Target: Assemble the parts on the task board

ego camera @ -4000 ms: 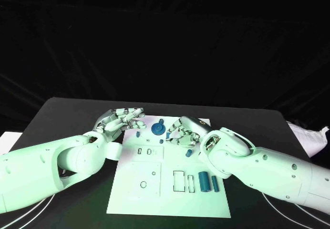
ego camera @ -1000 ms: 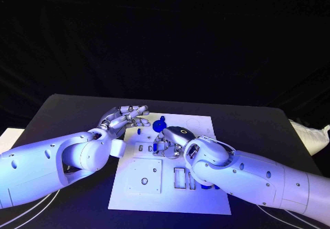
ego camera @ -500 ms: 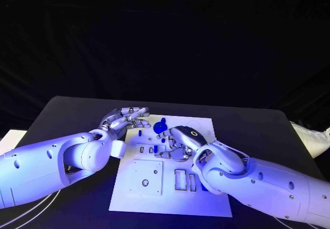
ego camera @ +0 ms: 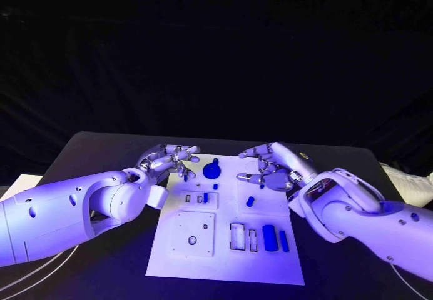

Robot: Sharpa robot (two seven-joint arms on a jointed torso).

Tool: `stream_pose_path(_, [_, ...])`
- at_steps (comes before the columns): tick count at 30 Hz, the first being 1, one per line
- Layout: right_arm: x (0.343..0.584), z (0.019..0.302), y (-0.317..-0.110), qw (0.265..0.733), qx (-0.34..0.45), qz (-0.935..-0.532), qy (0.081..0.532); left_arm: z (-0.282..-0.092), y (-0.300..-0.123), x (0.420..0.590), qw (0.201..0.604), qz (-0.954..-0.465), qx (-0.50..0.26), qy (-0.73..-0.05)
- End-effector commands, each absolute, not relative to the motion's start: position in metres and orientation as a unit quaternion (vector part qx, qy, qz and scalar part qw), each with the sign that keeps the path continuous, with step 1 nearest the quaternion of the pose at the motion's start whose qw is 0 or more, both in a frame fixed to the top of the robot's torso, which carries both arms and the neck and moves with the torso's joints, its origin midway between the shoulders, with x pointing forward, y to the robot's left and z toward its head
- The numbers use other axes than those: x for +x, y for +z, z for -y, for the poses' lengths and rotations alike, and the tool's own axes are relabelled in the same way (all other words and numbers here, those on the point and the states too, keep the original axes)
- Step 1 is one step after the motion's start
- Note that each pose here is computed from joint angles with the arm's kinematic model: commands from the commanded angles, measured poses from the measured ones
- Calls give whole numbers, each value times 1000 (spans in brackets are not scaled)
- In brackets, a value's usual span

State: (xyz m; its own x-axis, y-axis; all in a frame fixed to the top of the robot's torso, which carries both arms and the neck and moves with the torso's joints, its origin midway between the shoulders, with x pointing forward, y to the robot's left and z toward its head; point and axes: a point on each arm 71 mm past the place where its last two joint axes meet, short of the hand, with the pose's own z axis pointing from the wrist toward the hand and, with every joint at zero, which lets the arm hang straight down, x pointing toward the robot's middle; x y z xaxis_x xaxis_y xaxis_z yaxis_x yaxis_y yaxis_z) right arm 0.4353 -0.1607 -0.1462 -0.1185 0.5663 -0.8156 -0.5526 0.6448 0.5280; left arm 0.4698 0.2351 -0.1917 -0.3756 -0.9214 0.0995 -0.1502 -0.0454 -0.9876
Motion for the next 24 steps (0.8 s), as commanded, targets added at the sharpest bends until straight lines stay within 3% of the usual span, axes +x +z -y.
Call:
stream_pose_path(1, [443, 179, -145, 628, 87, -622, 460, -229, -203, 464, 299, -742, -361, -479])
stream_pose_path(4, [451, 199, -146, 620, 107, -634, 449, -232, -206, 463, 297, -823, -298, -382])
stream_pose_path(8, [458, 218, -148, 621, 124, -640, 434, -237, -202, 468, 309, -878, -237, -276])
stream_pose_path(14, [466, 240, -151, 628, 139, -645, 413, -233, -190, 482, 344, -903, -169, -195])
stream_pose_path(24, [472, 254, -153, 633, 149, -648, 397, -212, -184, 495, 372, -910, -108, -147])
